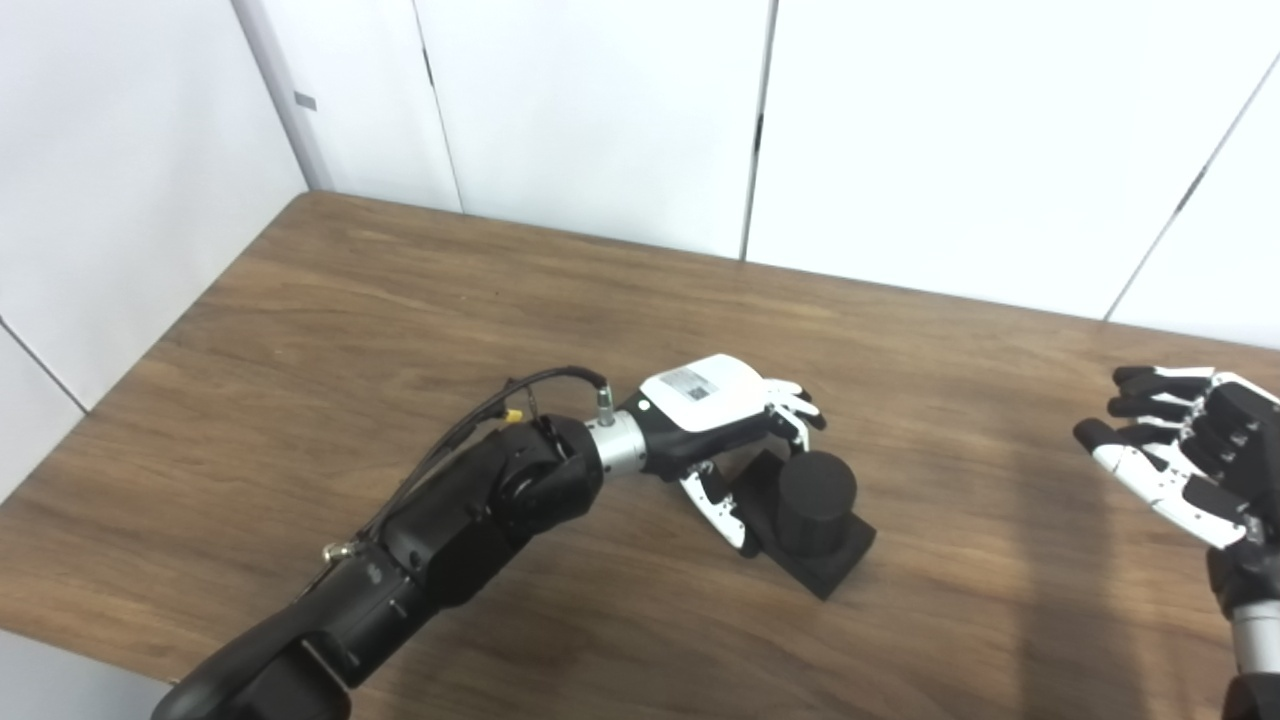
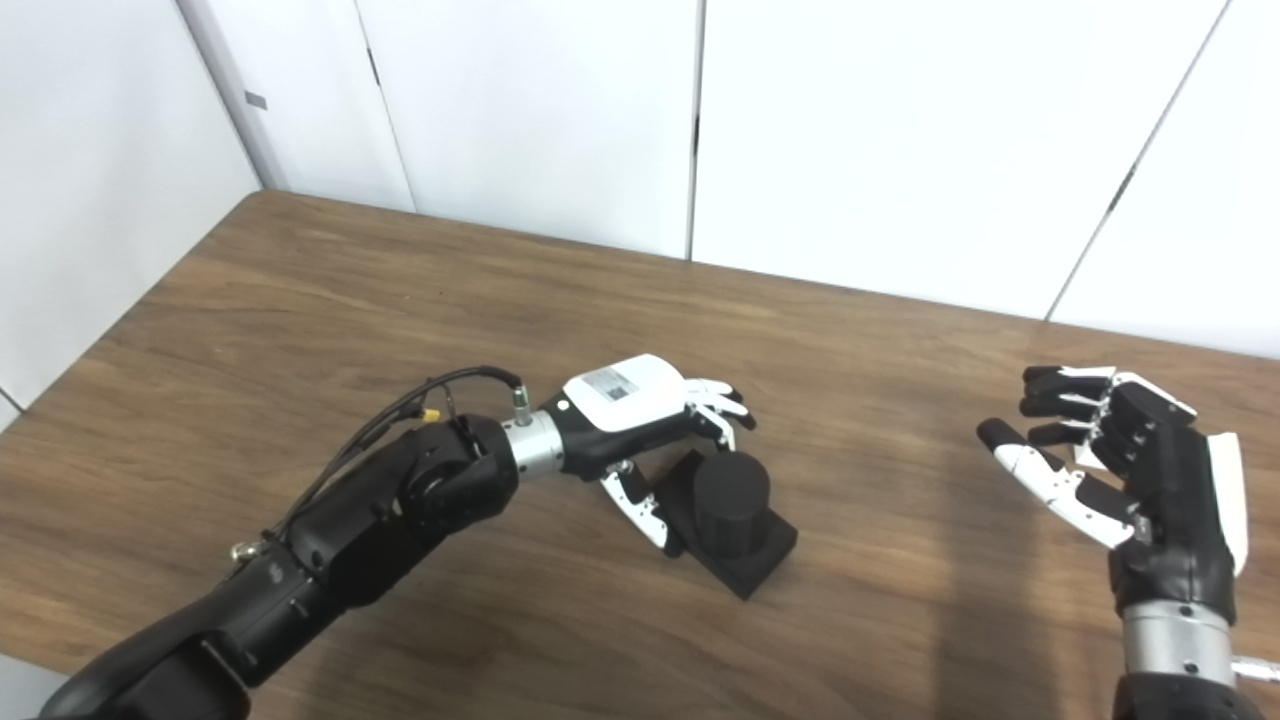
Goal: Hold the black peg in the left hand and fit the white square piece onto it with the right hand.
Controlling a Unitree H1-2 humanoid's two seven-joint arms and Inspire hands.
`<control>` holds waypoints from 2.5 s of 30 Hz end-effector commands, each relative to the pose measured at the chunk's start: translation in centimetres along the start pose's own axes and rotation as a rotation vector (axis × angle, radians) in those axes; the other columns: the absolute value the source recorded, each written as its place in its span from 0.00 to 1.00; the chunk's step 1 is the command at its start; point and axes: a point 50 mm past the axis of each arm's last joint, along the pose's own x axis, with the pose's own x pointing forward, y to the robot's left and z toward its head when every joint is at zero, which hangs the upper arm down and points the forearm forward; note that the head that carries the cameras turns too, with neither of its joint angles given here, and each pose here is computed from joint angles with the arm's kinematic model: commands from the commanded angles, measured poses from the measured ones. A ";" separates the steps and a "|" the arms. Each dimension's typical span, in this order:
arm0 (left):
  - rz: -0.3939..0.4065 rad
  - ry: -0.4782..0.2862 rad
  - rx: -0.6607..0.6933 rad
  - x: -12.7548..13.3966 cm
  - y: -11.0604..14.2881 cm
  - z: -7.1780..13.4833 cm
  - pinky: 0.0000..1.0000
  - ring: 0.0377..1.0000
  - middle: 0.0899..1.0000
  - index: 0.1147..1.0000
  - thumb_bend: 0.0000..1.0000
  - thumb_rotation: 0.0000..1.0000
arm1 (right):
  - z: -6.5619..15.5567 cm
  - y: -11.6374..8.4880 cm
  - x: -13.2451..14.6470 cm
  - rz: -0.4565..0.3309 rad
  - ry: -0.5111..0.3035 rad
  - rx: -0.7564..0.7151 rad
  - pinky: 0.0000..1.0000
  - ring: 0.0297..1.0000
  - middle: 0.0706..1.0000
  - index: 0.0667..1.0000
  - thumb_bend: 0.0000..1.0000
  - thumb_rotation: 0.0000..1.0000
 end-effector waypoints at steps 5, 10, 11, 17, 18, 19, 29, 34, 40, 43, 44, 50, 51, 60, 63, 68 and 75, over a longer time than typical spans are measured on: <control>-0.097 -0.060 0.021 0.6 -2.2 1.5 0.75 0.93 0.87 0.42 0.52 0.08 | 1.9 -0.4 0.4 -0.009 -0.116 -0.022 0.50 0.58 0.62 0.46 0.50 0.12; -0.122 -0.050 0.032 -0.3 -2.1 0.7 0.77 0.93 0.87 0.42 0.52 0.07 | 1.9 -0.3 0.4 -0.012 -0.128 -0.030 0.50 0.58 0.62 0.46 0.50 0.12; -0.131 -0.047 0.043 -0.6 -2.0 0.4 0.77 0.93 0.87 0.42 0.52 0.07 | 1.8 -0.2 0.5 -0.012 -0.133 -0.036 0.49 0.58 0.62 0.46 0.50 0.12; -0.176 -0.029 0.068 -2.4 -1.9 -1.6 0.76 0.90 0.84 0.42 0.52 0.07 | 1.8 0.8 1.3 -0.011 -0.157 -0.042 0.50 0.58 0.60 0.46 0.50 0.12; -0.183 -0.025 0.069 -2.6 -1.9 -1.9 0.76 0.90 0.84 0.42 0.52 0.07 | 2.0 0.8 1.6 -0.008 -0.165 -0.051 0.50 0.58 0.60 0.46 0.50 0.12; -0.187 -0.024 0.069 -2.8 -1.9 -2.1 0.76 0.89 0.84 0.42 0.52 0.07 | 2.2 0.9 1.7 -0.007 -0.169 -0.058 0.49 0.58 0.61 0.46 0.50 0.12; -0.228 -0.015 0.102 -4.1 -2.0 -3.6 0.75 0.89 0.83 0.42 0.52 0.07 | 5.3 -0.2 5.4 0.004 -0.283 -0.172 0.44 0.57 0.61 0.46 0.50 0.12; -0.226 -0.011 0.095 -4.7 -2.4 -4.1 0.73 0.88 0.81 0.42 0.52 0.06 | 6.6 -1.6 7.6 0.006 -0.303 -0.285 0.43 0.55 0.61 0.46 0.50 0.13; -0.211 -0.013 0.076 -5.3 -2.8 -4.5 0.72 0.86 0.80 0.42 0.52 0.06 | 7.5 -4.0 11.0 -0.020 -0.285 -0.409 0.42 0.53 0.60 0.46 0.51 0.13; -0.204 -0.020 0.069 -5.4 -2.7 -4.4 0.73 0.86 0.80 0.42 0.52 0.06 | 7.3 -5.0 12.5 -0.012 -0.247 -0.495 0.43 0.53 0.60 0.46 0.51 0.13; -0.201 -0.022 0.068 -5.4 -2.7 -4.4 0.73 0.86 0.80 0.42 0.52 0.06 | 7.3 -5.4 13.0 0.001 -0.229 -0.554 0.44 0.55 0.62 0.46 0.51 0.13; -0.204 -0.027 0.072 -5.6 -2.4 -4.3 0.73 0.86 0.80 0.42 0.52 0.06 | 6.3 -7.8 16.0 0.068 -0.163 -0.889 0.56 0.66 0.70 0.46 0.51 0.14; -0.202 -0.027 0.072 -5.6 -2.3 -4.3 0.72 0.87 0.80 0.42 0.52 0.06 | 6.2 -8.1 16.4 0.071 -0.151 -0.920 0.56 0.67 0.70 0.46 0.51 0.14; -0.198 -0.024 0.070 -6.0 -2.3 -4.2 0.71 0.86 0.80 0.42 0.52 0.06 | 5.1 -9.9 19.8 0.135 -0.035 -1.049 0.61 0.71 0.71 0.46 0.51 0.15; -0.194 -0.022 0.066 -6.1 -2.3 -4.2 0.71 0.86 0.80 0.42 0.52 0.06 | 4.8 -10.0 20.2 0.167 -0.004 -1.067 0.62 0.72 0.72 0.46 0.51 0.15; -0.196 -0.018 0.064 -6.2 -2.4 -4.2 0.71 0.85 0.80 0.42 0.52 0.06 | 4.7 -10.0 21.1 0.240 0.065 -1.111 0.73 0.81 0.78 0.69 0.65 0.30; -0.200 -0.014 0.059 -6.3 -2.4 -4.2 0.72 0.85 0.80 0.42 0.52 0.06 | 4.9 -10.0 22.2 0.320 0.151 -1.146 0.87 0.88 0.85 0.77 0.70 0.39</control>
